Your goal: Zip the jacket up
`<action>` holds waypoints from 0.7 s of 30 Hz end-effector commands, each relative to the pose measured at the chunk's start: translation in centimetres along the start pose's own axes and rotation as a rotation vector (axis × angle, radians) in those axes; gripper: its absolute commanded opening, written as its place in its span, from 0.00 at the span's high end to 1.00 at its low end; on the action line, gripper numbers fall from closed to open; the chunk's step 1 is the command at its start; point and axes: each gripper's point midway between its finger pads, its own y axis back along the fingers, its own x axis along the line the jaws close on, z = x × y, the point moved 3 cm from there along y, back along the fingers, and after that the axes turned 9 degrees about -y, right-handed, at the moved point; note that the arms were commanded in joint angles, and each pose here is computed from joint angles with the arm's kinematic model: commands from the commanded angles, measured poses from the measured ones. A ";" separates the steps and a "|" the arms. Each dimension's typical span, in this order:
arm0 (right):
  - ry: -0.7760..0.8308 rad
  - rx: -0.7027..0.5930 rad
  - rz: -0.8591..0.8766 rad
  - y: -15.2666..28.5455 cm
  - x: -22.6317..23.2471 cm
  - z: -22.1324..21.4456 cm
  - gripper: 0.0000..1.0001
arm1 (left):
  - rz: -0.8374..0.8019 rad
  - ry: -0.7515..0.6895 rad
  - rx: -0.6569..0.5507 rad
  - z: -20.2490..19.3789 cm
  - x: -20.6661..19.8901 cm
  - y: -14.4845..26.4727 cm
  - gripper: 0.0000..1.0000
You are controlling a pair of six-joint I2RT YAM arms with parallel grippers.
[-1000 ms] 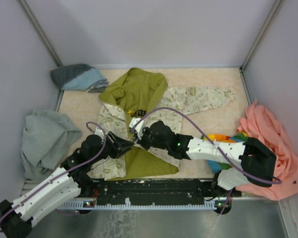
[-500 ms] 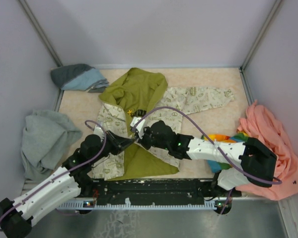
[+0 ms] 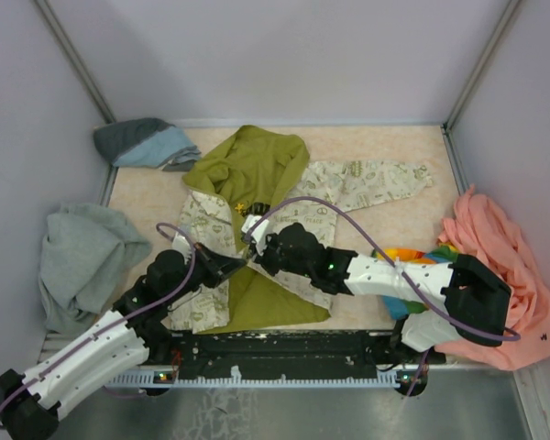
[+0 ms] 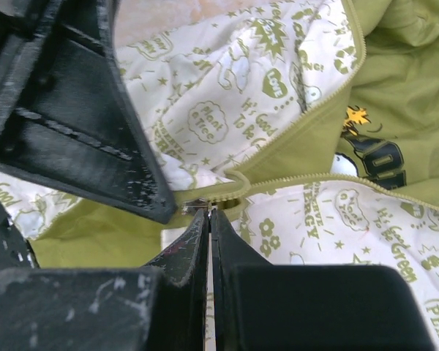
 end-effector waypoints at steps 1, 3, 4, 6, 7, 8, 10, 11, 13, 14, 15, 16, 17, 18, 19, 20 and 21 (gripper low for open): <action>-0.022 -0.034 -0.123 0.6 -2.6 1.3 1.00 | -0.029 -0.074 0.015 0.0 -0.9 0.5 1.00; -0.035 -0.023 -0.170 0.6 -3.9 1.2 1.00 | -0.037 -0.099 0.048 -0.4 -1.1 0.6 1.00; -0.040 -0.015 -0.186 0.5 -4.3 1.2 1.00 | -0.044 -0.109 0.072 -0.7 -1.2 0.6 1.00; -0.053 -0.004 -0.213 0.6 -5.2 1.2 1.00 | -0.051 -0.122 0.100 -1.0 -1.3 0.8 1.00; -0.061 0.002 -0.224 0.5 -5.6 1.1 1.00 | -0.056 -0.131 0.109 -1.1 -1.4 0.9 1.00; -0.071 0.008 -0.235 0.6 -6.1 0.9 1.00 | -0.054 -0.139 0.114 -1.2 -1.4 1.1 1.00; -0.082 0.017 -0.256 0.8 -7.0 0.7 1.00 | -0.045 -0.163 0.117 -1.1 -1.3 1.5 1.00; -0.077 0.018 -0.255 0.9 -7.1 0.8 1.00 | -0.037 -0.173 0.118 -1.1 -1.3 1.6 1.00; -0.074 0.015 -0.240 1.1 -6.9 0.8 1.00 | -0.035 -0.193 0.122 -1.1 -1.2 1.8 1.00; -0.080 0.016 -0.243 1.1 -7.0 0.8 1.00 | -0.041 -0.210 0.131 -1.2 -1.2 1.9 1.00; -0.087 0.024 -0.257 1.2 -7.5 0.6 1.00 | -0.044 -0.227 0.139 -1.3 -1.3 2.0 1.00; -0.095 0.035 -0.276 1.3 -8.1 0.2 1.00 | -0.042 -0.247 0.147 -1.3 -1.4 2.1 1.00; -0.103 0.045 -0.304 1.6 -8.9 0.0 1.00 | -0.032 -0.268 0.157 -1.2 -1.4 2.3 1.00; -0.113 0.052 -0.336 2.1 -9.9 -0.2 1.00 | 0.004 -0.291 0.172 -1.2 -1.0 2.7 1.00; -0.125 0.056 -0.380 2.8 -11.1 -0.3 1.00 | 0.030 -0.312 0.173 -1.0 -1.0 3.0 1.00; -0.141 0.052 -0.427 3.6 -12.6 -0.4 1.00 | 0.057 -0.330 0.171 -0.6 -0.9 3.4 1.00; -0.155 0.044 -0.466 4.4 -13.9 -0.3 1.00 | 0.080 -0.347 0.166 -0.3 -1.0 3.9 1.00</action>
